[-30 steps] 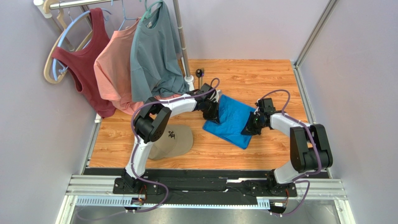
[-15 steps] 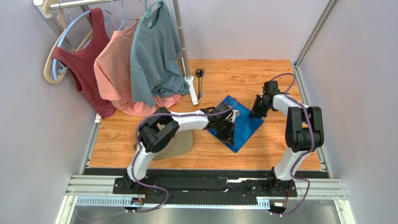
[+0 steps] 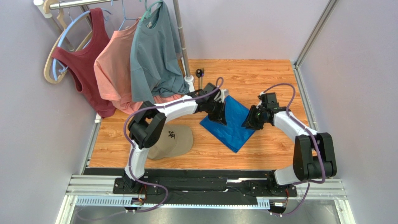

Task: Fold the napkin into a case and place the utensils inside
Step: Rotate the square-folded napkin at the center of the board, then pick up the top corner of the square-folded napkin from the center of the board, then fold the top corner of the square-folded napkin at the center of the board.

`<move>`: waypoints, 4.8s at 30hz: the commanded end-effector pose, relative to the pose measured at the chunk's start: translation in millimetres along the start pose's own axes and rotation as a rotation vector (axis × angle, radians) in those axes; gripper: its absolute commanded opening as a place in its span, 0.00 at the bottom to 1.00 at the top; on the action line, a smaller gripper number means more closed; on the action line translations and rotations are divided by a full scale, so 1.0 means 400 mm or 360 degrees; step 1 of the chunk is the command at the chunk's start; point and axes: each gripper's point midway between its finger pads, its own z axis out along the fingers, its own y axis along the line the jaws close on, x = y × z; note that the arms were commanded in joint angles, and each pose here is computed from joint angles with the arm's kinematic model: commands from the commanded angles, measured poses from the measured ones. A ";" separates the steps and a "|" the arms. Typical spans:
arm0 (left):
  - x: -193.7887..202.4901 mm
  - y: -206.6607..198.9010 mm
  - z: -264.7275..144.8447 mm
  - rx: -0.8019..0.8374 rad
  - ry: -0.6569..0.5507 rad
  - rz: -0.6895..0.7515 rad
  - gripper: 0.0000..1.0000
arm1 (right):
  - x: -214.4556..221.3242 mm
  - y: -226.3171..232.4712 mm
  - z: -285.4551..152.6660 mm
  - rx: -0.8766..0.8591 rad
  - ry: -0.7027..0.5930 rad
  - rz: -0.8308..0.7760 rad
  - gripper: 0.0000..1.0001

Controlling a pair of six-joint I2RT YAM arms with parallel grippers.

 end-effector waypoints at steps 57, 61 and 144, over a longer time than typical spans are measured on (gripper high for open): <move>0.064 -0.101 0.023 0.0262 0.0099 -0.0053 0.06 | -0.038 -0.243 -0.021 0.0578 0.0094 0.0104 0.35; 0.061 -0.097 0.022 0.0268 0.0099 -0.0059 0.06 | -0.040 -0.246 -0.021 0.0589 0.0090 0.0103 0.36; 0.120 0.137 -0.226 -0.0105 -0.0175 -0.0139 0.12 | 0.148 0.298 0.109 -0.0180 0.0262 -0.0340 0.00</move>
